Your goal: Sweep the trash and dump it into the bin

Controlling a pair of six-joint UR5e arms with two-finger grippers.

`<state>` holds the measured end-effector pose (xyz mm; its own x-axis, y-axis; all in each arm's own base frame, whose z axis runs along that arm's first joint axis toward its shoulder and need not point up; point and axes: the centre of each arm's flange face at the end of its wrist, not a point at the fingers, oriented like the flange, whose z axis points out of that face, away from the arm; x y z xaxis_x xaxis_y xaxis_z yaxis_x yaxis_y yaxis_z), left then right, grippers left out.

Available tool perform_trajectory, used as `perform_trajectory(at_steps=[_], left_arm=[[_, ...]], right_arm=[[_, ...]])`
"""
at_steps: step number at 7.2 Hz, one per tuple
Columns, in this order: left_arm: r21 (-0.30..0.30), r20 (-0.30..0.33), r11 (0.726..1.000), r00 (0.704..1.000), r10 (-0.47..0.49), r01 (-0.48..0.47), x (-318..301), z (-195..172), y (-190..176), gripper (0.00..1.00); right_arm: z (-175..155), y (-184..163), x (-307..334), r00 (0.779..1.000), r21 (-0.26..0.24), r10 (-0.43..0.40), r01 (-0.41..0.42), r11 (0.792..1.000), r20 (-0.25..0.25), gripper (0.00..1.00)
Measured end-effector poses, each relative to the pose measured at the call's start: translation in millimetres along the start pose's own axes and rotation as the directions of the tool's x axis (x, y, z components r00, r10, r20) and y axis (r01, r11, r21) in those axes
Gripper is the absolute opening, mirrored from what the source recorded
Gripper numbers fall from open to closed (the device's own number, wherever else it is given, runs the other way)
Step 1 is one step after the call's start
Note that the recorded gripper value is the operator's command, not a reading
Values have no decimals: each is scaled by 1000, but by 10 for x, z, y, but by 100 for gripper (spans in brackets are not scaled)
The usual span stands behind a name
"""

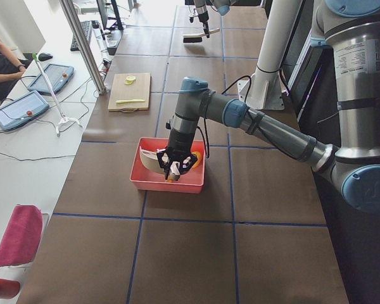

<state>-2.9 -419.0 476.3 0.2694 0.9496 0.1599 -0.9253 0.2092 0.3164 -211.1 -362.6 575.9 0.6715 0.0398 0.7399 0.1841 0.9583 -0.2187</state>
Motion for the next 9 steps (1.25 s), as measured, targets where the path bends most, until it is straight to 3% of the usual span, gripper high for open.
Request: perform_trajectory(at_steps=[1, 2, 3, 6, 9], left_arm=[[-1, -1, 1000, 1000, 0, 0, 1, 6, -1, 0], [-1, -2, 1000, 1000, 1, -1, 1, 10, -3, 0], [-1, -3, 1000, 1000, 2, -2, 2, 13, -7, 0], [-15, 6, 1000, 1000, 2, -2, -6, 12, 5, 0], [-142, 43, 989, 998, 52, -45, -35, -128, -123, 0]], right_arm=[[33, 9, -10, 1000, -9, 1, -1, 1000, 0, 43], [63, 14, -17, 1000, -14, -1, 0, 1000, -3, 85], [80, 17, -21, 1000, -15, -2, 2, 1000, -8, 100], [41, 17, -74, 1000, 0, -15, 15, 1000, -10, 100], [-190, 2, -164, 1000, 53, -29, 29, 998, 7, 100]])
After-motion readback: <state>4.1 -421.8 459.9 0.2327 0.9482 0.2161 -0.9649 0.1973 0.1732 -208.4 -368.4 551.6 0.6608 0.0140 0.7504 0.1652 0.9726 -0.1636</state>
